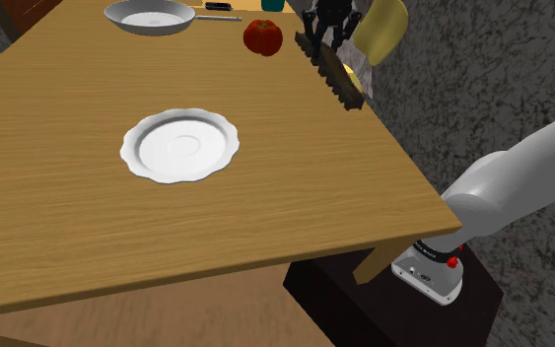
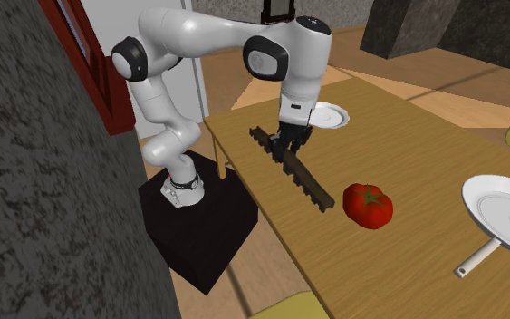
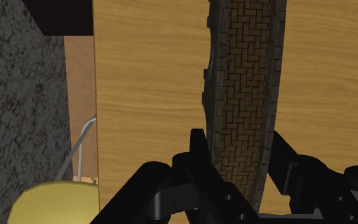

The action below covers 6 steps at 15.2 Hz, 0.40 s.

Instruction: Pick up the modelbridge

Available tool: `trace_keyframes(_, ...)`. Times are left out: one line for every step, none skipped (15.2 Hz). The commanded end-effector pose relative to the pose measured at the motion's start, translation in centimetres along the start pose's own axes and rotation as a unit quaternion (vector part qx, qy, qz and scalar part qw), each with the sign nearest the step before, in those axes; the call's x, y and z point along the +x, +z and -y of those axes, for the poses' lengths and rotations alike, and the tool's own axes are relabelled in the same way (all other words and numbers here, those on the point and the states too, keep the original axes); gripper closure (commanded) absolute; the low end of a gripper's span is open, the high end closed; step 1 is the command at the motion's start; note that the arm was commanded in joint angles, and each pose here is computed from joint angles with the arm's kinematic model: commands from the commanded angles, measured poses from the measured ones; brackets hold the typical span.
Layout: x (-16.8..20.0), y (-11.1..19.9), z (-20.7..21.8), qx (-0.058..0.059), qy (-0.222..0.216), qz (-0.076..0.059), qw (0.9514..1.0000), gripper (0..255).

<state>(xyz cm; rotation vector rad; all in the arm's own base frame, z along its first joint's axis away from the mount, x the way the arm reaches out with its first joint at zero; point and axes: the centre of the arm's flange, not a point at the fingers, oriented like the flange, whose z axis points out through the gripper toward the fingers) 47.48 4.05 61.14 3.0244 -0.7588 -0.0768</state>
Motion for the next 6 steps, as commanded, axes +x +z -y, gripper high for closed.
trace_keyframes(0.0, -1.1, -0.1, 0.000, 0.000, 0.000, 1.0000, 255)
trace_keyframes(-0.1, -1.6, -0.1, 0.000, 0.000, 0.000, 1.0000, 255)
trace_keyframes(-0.1, -2.2, -0.1, 0.000, 0.000, 0.000, 1.0000, 255)
trace_keyframes(-0.1, -2.7, -0.1, 0.000, 0.000, 0.000, 1.0000, 255)
trace_keyframes(-0.1, -2.8, -0.1, 0.000, 0.000, 0.000, 1.0000, 255)
trace_keyframes(-0.1, -2.8, -0.1, 0.000, 0.000, 0.000, 1.0000, 255)
